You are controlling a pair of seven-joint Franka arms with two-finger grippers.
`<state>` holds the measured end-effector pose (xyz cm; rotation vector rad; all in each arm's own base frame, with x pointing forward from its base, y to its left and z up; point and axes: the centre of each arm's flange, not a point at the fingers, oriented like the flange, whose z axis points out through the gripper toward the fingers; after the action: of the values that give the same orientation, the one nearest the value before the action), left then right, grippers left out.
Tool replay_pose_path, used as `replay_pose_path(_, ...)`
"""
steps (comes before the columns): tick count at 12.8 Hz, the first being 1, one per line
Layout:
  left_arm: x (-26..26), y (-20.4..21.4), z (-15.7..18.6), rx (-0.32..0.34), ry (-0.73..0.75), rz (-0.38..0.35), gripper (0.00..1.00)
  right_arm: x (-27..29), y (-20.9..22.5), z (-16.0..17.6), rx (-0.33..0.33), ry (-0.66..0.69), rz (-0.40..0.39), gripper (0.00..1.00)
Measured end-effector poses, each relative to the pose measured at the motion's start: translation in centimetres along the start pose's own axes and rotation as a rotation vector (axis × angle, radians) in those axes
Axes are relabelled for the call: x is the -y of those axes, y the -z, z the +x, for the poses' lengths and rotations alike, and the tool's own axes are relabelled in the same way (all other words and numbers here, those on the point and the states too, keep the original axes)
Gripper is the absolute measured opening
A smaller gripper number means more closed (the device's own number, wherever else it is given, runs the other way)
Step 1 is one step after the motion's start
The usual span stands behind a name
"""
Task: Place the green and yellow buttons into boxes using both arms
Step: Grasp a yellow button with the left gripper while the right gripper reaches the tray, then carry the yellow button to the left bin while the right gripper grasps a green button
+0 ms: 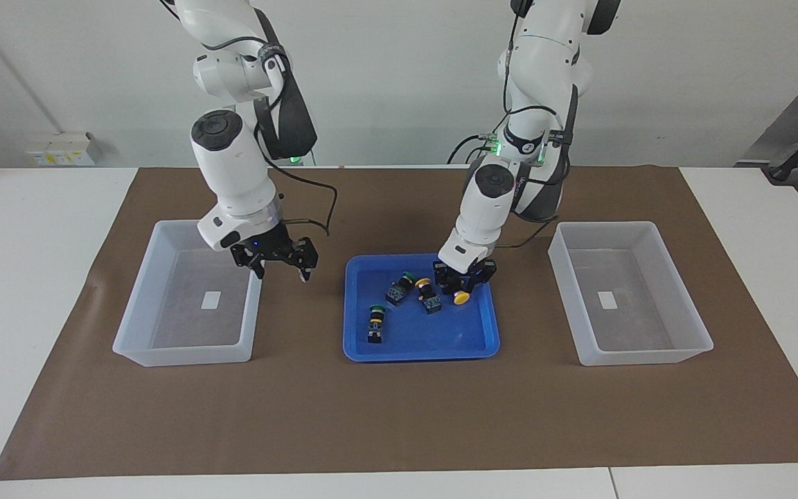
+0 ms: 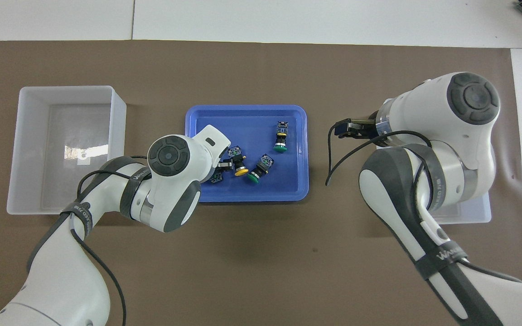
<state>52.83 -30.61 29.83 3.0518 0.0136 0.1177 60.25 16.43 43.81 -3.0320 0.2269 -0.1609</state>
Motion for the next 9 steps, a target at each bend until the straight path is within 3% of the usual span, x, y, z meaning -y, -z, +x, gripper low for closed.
replay_pose_path(1, 0.0, 0.1, 0.0, -0.001, 0.002, 0.000, 0.43, 1.5, -0.5, -0.3, -0.012, -0.014, 0.007, 1.00)
replay_pose_path(6, 0.0, 0.3, 0.2, -0.004, 0.006, -0.001, 0.42, 6.8, -3.0, 0.9, -0.084, -0.069, 0.051, 1.00)
replay_pose_path(9, -0.3, 2.8, 2.1, -0.003, 0.017, 0.003, 0.42, 9.2, -6.2, 2.1, -0.111, -0.075, 0.068, 0.95)
